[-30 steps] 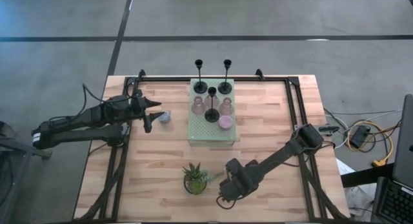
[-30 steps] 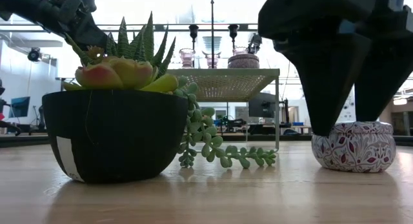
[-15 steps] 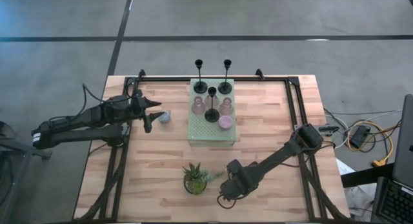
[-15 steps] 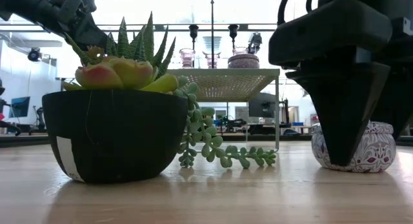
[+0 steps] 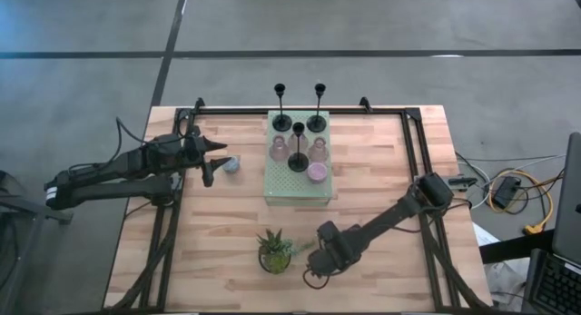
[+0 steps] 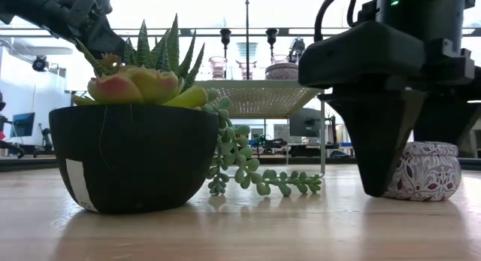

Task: Pick & Place candle stick holders
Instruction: Put the red scented candle on the shelf

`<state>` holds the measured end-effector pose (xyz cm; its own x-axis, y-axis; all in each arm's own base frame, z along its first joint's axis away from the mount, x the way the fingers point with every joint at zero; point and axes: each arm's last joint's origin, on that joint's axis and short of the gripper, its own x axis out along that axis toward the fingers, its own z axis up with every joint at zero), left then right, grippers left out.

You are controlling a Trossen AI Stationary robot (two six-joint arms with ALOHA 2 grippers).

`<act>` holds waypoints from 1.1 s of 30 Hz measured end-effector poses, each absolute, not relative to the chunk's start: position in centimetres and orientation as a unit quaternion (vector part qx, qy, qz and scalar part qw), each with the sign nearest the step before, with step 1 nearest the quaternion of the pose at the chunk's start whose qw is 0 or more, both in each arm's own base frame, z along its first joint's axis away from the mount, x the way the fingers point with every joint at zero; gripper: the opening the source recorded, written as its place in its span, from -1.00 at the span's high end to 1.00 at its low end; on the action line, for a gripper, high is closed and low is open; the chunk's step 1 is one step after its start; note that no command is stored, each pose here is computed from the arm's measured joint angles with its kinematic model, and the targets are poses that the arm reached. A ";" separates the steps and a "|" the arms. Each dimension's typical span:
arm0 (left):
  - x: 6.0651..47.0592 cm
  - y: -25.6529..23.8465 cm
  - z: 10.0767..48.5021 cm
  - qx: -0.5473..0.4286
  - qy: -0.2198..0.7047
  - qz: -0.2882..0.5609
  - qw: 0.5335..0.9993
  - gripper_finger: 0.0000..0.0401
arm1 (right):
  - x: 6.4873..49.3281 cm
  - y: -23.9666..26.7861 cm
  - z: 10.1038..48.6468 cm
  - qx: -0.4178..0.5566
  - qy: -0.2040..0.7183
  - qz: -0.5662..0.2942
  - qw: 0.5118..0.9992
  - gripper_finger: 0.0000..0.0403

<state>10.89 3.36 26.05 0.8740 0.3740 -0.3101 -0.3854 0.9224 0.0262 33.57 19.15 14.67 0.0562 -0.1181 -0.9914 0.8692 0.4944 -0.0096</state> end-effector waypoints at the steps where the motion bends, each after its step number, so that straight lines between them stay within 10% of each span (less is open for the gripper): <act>1: 10.9 3.4 26.1 -0.018 0.157 0.196 0.968 -0.08 | 33.6 19.0 14.7 0.328 0.572 -0.381 0.648 -0.91; 33: 10.9 3.4 26.1 -0.018 0.156 0.196 0.968 -0.08 | 33.8 18.9 14.8 0.346 0.580 -0.381 0.632 -0.43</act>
<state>10.88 3.36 26.05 0.8740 0.3743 -0.3100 -0.3856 0.9223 0.0264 33.79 18.87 14.78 0.0375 -0.0797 -0.9961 0.8824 0.4704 -0.0044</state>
